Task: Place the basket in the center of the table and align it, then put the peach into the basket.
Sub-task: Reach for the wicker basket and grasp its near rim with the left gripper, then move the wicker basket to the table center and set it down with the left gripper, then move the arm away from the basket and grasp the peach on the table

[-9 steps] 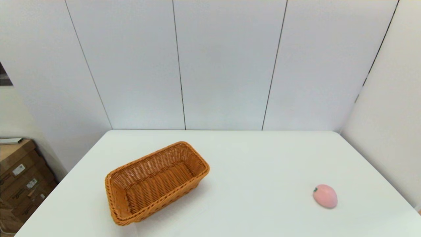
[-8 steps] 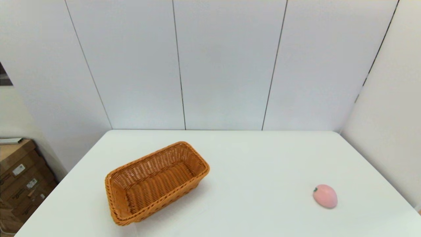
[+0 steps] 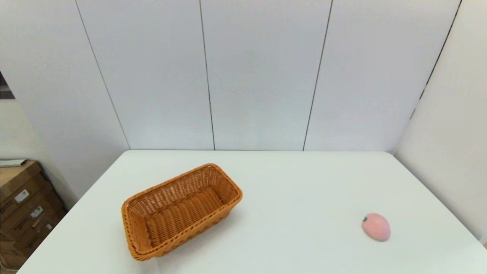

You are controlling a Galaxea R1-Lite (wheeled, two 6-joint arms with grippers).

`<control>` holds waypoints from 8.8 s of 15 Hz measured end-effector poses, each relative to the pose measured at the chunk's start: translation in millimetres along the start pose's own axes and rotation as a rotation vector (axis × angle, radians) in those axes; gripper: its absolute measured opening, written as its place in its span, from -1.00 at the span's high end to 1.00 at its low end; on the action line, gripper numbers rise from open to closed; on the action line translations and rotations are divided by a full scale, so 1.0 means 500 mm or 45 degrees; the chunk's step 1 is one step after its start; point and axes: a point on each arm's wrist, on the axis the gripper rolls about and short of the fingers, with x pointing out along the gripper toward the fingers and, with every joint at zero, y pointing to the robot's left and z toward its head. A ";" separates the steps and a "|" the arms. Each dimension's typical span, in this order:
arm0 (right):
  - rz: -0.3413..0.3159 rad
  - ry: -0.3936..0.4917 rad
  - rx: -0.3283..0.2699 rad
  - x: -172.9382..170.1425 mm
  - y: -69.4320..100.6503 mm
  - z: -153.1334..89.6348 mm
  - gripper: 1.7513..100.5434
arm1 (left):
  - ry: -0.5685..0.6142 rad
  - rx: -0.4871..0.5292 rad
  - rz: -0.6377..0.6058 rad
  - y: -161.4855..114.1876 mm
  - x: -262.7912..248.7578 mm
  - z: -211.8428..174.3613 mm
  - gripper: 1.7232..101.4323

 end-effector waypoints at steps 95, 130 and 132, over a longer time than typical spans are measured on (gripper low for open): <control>-0.001 -0.001 0.001 0.000 0.000 0.000 -0.93 | 1.797 -0.275 -0.285 -0.348 0.617 -0.282 0.08; -0.002 0.002 -0.001 0.000 0.000 0.000 -0.93 | 0.164 0.109 -0.137 -0.005 0.030 -0.017 -0.91; -0.001 0.001 -0.001 0.000 0.000 0.000 -0.93 | 0.187 0.112 -0.194 0.001 0.025 -0.050 -0.91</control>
